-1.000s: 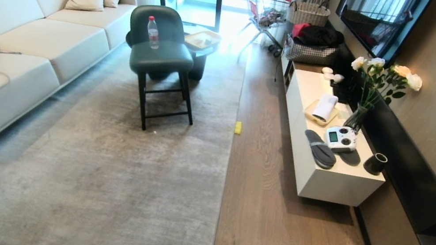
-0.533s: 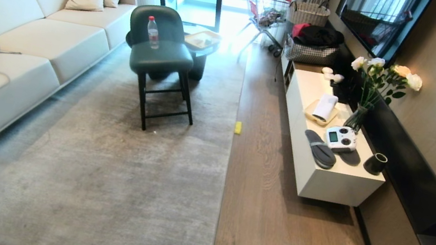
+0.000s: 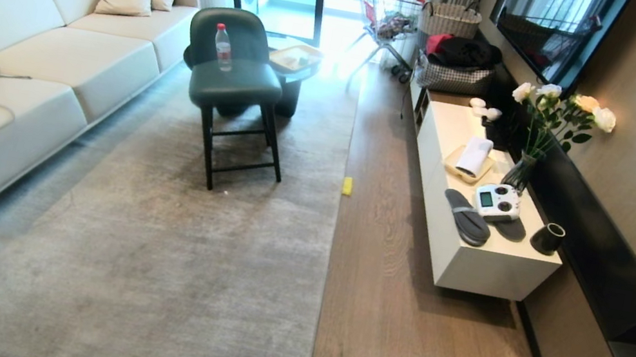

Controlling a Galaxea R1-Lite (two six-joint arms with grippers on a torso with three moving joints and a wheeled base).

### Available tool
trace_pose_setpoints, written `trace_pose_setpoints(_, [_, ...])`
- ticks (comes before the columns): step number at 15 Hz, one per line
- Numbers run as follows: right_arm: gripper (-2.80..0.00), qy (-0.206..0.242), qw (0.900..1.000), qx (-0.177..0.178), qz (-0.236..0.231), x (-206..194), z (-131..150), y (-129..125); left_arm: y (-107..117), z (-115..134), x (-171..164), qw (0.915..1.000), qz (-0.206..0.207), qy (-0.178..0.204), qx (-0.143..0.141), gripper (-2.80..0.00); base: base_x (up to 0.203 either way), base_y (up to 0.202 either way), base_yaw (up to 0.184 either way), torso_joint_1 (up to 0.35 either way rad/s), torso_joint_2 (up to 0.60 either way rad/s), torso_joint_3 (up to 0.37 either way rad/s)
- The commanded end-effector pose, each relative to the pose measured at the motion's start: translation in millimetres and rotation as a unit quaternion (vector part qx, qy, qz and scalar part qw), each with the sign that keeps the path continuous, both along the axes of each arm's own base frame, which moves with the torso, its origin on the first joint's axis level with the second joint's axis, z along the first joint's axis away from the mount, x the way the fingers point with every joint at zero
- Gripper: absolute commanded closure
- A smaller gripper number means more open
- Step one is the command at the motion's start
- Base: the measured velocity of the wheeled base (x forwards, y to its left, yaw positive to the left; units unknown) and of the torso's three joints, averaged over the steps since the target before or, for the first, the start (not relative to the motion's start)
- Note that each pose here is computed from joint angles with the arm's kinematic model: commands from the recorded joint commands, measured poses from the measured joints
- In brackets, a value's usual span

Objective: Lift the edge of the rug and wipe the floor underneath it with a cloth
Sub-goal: Lift up the carpet

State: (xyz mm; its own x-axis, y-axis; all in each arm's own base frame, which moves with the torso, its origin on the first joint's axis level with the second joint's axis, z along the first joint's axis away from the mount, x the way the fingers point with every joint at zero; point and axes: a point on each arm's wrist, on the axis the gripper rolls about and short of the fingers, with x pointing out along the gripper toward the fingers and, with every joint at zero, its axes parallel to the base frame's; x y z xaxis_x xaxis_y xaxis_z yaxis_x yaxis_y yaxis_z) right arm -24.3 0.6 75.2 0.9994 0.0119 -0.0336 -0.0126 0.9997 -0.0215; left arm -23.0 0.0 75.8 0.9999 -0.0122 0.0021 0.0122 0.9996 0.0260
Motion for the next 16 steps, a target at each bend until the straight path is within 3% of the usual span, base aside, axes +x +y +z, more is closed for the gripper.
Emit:
trace_pose_setpoints(1, [0.00,0.001,1.000,0.000,0.000,0.1,0.0,0.0,0.0,0.0,0.1,1.0000,0.000,0.000,0.000,0.00,0.000,0.000,0.000,0.000,0.00,0.000])
trace_pose_setpoints(16, [0.00,0.001,1.000,0.000,0.000,0.1,0.0,0.0,0.0,0.1,0.0,1.0000,0.000,0.000,0.000,0.00,0.000,0.000,0.000,0.000,0.00,0.000])
